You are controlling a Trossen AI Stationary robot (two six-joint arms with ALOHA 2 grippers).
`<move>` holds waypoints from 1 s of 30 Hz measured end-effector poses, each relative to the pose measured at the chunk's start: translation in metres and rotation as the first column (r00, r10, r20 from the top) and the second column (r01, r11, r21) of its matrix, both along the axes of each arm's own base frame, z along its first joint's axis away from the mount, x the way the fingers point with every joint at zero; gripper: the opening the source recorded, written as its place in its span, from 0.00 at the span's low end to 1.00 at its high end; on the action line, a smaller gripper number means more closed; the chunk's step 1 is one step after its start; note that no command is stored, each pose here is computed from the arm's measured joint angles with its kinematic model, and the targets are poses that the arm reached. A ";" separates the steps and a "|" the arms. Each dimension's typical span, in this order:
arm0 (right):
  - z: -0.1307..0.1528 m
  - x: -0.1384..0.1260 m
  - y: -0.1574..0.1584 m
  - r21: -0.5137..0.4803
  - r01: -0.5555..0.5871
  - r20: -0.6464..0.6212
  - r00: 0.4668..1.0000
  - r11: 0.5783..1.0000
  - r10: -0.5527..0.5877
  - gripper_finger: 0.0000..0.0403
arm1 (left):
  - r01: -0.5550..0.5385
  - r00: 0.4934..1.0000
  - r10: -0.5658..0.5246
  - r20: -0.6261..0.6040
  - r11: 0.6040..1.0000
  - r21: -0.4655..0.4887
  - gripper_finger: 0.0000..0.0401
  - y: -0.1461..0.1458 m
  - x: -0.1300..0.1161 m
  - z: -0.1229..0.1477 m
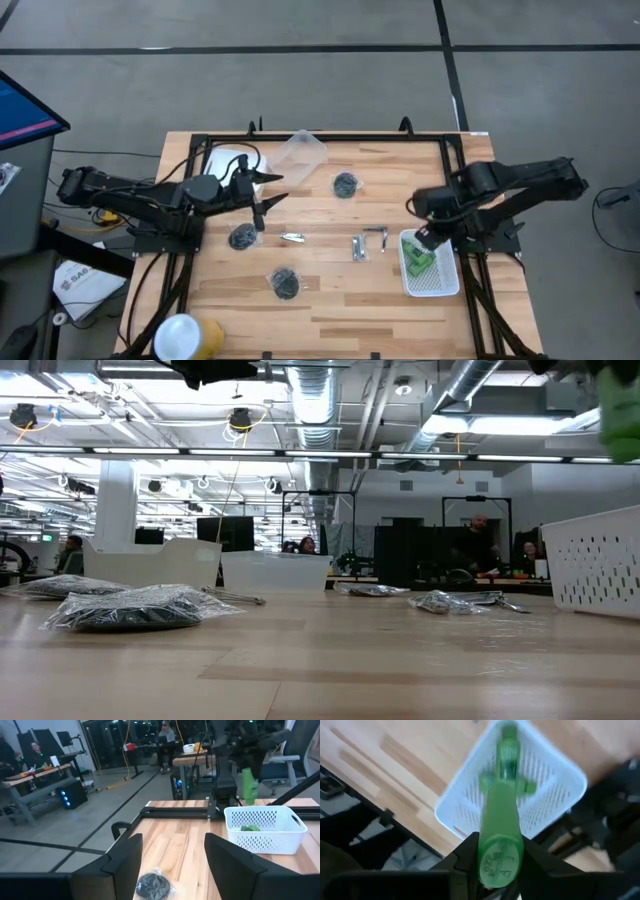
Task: Pick & Place Travel size toiletries
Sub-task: Put the green shampoo into the bottom white bin
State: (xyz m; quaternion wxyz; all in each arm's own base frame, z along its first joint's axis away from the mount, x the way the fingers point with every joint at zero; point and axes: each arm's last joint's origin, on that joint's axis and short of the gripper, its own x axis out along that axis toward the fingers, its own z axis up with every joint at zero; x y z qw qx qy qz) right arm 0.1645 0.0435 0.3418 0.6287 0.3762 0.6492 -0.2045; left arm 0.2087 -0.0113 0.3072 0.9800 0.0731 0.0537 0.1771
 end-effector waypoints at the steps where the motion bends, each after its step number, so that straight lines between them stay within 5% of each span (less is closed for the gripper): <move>1: -0.004 -0.002 0.005 0.008 -0.003 -0.028 1.000 1.000 0.003 0.22 | 0.000 1.000 0.000 0.001 1.000 0.000 0.52 0.000 0.000 0.000; 6: -0.035 -0.008 0.029 0.080 -0.042 -0.144 0.988 0.996 0.053 0.22 | 0.000 1.000 0.000 0.002 1.000 0.000 0.52 0.000 0.000 0.000; 17: -0.094 -0.005 0.048 0.168 -0.069 -0.140 0.986 0.983 0.093 0.22 | 0.001 1.000 -0.001 0.001 1.000 -0.001 0.52 0.000 0.000 0.000; 24: -0.100 -0.008 0.047 0.164 -0.066 -0.164 0.982 0.984 0.093 0.26 | 0.000 1.000 0.000 0.008 1.000 -0.028 0.52 0.000 0.000 0.000; 30: -0.100 -0.008 0.047 0.158 -0.068 -0.165 0.982 0.985 0.094 0.40 | -0.001 1.000 0.002 0.010 0.999 -0.048 0.56 0.000 0.000 -0.001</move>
